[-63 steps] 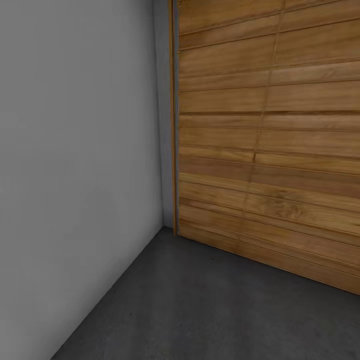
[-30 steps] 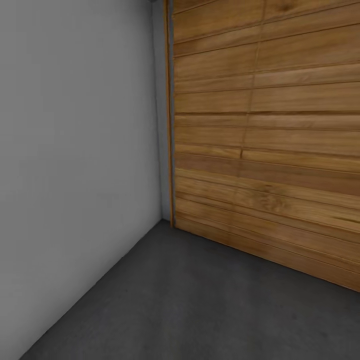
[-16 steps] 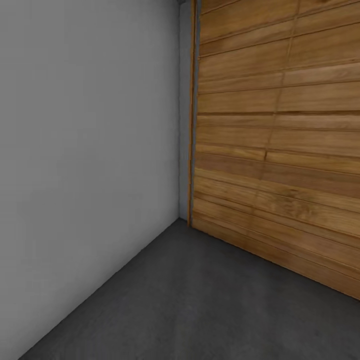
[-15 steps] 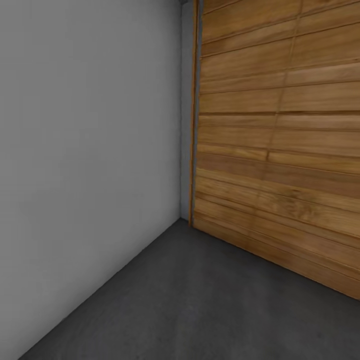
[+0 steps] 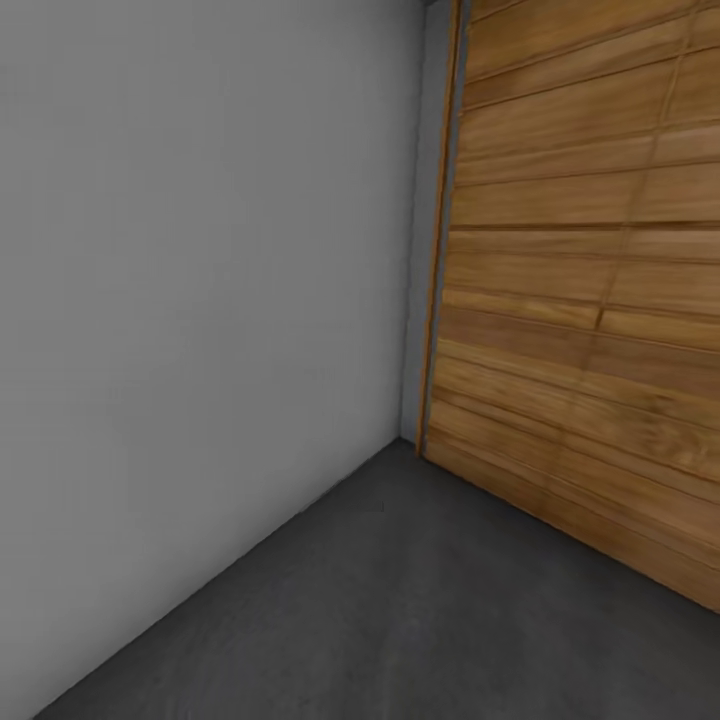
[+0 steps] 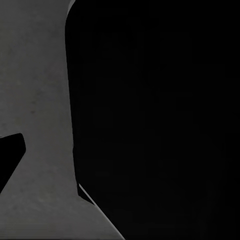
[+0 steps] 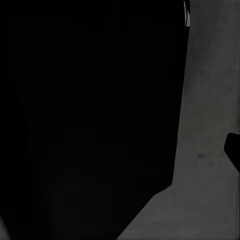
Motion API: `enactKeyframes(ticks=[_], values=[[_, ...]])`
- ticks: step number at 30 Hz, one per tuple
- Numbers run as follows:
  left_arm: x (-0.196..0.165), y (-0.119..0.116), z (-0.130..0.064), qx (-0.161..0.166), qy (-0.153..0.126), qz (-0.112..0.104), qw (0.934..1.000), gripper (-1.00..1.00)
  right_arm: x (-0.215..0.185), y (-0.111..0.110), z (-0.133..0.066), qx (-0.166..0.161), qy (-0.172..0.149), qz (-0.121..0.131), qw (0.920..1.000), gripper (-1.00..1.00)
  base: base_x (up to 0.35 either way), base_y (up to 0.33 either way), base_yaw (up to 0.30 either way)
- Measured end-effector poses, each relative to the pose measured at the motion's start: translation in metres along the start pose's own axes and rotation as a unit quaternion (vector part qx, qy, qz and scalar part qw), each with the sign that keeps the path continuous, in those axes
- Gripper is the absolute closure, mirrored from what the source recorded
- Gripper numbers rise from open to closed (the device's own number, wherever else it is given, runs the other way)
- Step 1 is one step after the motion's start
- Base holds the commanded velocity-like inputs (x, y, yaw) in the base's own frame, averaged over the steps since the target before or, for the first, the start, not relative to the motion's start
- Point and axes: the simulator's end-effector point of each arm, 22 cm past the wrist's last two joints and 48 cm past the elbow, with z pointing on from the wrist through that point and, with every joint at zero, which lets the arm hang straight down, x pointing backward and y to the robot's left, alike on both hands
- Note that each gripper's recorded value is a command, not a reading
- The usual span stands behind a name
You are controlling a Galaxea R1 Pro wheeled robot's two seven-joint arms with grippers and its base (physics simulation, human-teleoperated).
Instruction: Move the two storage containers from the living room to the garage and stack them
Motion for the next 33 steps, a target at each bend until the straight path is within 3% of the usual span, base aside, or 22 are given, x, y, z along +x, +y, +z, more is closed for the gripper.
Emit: enactKeyframes(ticks=[20,33], values=[[0.0000,0.0001,0.0000,0.000,0.000,0.000,1.0000,-1.00,0.0002,0.0000,0.0000,0.000,0.000,0.000,1.0000,-1.00,-0.004,-0.007,0.291],[0.0000,0.0003,0.0001,-0.001,0.000,0.000,1.0000,-1.00,-0.0002,0.0000,0.0000,0.000,0.000,0.000,1.0000,-1.00,-0.157,-0.238,0.291]])
